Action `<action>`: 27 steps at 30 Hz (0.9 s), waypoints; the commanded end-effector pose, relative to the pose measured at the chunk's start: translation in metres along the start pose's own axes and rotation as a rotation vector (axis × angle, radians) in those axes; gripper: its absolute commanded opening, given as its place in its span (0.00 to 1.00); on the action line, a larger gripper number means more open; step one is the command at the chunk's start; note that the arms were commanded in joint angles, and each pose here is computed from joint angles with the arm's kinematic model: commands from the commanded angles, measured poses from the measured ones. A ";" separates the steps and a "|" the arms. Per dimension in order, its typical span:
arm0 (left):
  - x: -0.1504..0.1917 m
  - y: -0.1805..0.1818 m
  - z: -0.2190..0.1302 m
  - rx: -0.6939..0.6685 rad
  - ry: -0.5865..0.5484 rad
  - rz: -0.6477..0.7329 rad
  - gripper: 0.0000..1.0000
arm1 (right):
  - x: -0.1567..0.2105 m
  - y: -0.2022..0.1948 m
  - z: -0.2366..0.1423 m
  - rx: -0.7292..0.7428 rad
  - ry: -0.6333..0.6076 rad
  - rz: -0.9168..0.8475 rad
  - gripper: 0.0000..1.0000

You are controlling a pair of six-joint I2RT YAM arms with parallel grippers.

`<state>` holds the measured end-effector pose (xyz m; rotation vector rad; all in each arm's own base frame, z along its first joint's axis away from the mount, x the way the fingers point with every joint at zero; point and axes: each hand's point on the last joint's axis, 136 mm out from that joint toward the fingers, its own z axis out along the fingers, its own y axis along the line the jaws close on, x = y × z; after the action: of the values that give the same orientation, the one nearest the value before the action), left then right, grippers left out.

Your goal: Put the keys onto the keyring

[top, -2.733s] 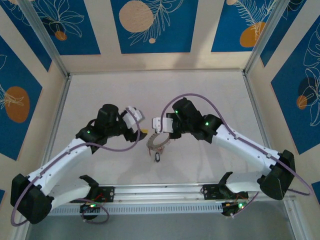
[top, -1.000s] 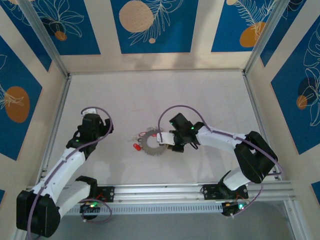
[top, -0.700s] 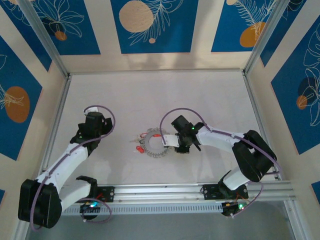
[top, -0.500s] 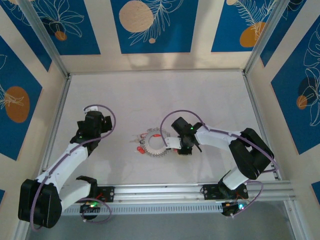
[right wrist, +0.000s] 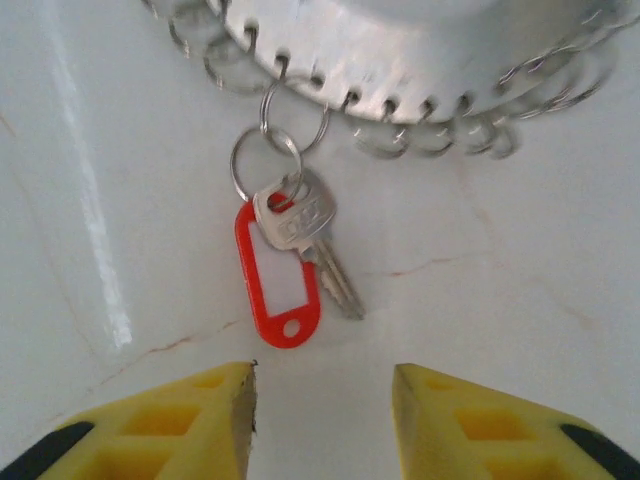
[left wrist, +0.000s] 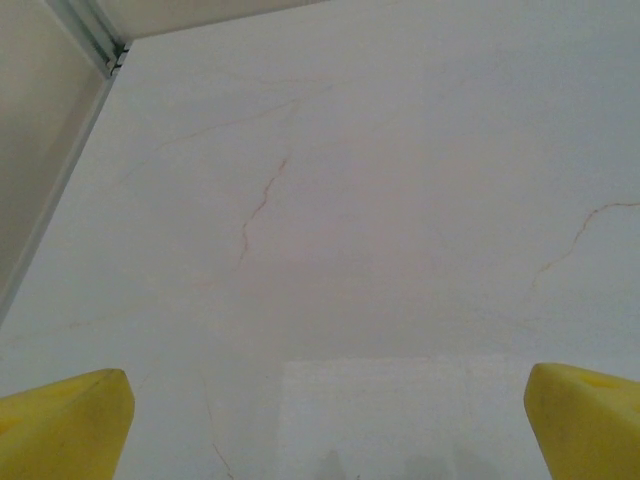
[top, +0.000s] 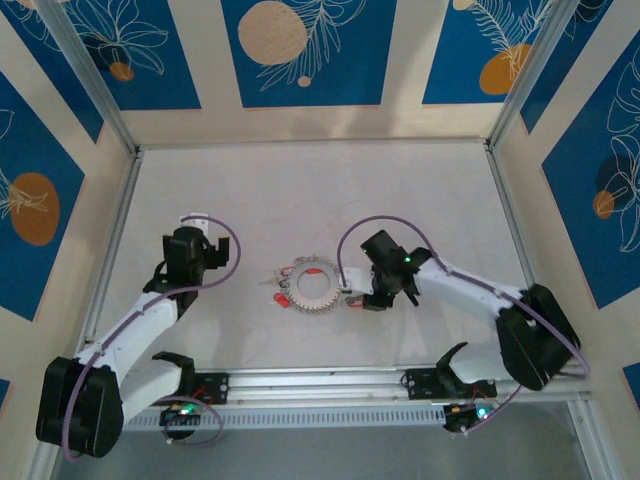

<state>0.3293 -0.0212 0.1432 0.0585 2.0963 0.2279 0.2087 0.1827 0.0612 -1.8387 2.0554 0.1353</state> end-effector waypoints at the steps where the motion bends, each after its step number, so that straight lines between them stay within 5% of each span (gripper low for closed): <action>1: -0.011 -0.004 0.000 0.023 -0.061 0.051 1.00 | -0.032 -0.014 -0.027 0.106 -0.231 0.027 0.99; 6: -0.017 -0.009 0.005 0.053 -0.123 0.041 1.00 | -0.059 -0.068 -0.099 0.465 -0.643 0.180 0.99; 10: -0.013 -0.009 0.016 0.037 -0.119 0.049 1.00 | -0.033 -0.101 -0.147 0.701 -0.919 0.445 0.99; 20: -0.008 -0.023 0.044 0.107 -0.188 0.013 1.00 | 0.086 -0.152 -0.128 0.849 -0.885 0.929 0.99; 27: 0.001 -0.015 0.063 0.127 -0.226 -0.022 1.00 | 0.104 -0.168 -0.090 0.804 -0.861 0.990 0.99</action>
<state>0.3739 -0.0307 0.0940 0.1583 1.9925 0.1224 0.3371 0.0293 0.1253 -0.1332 1.8367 0.2045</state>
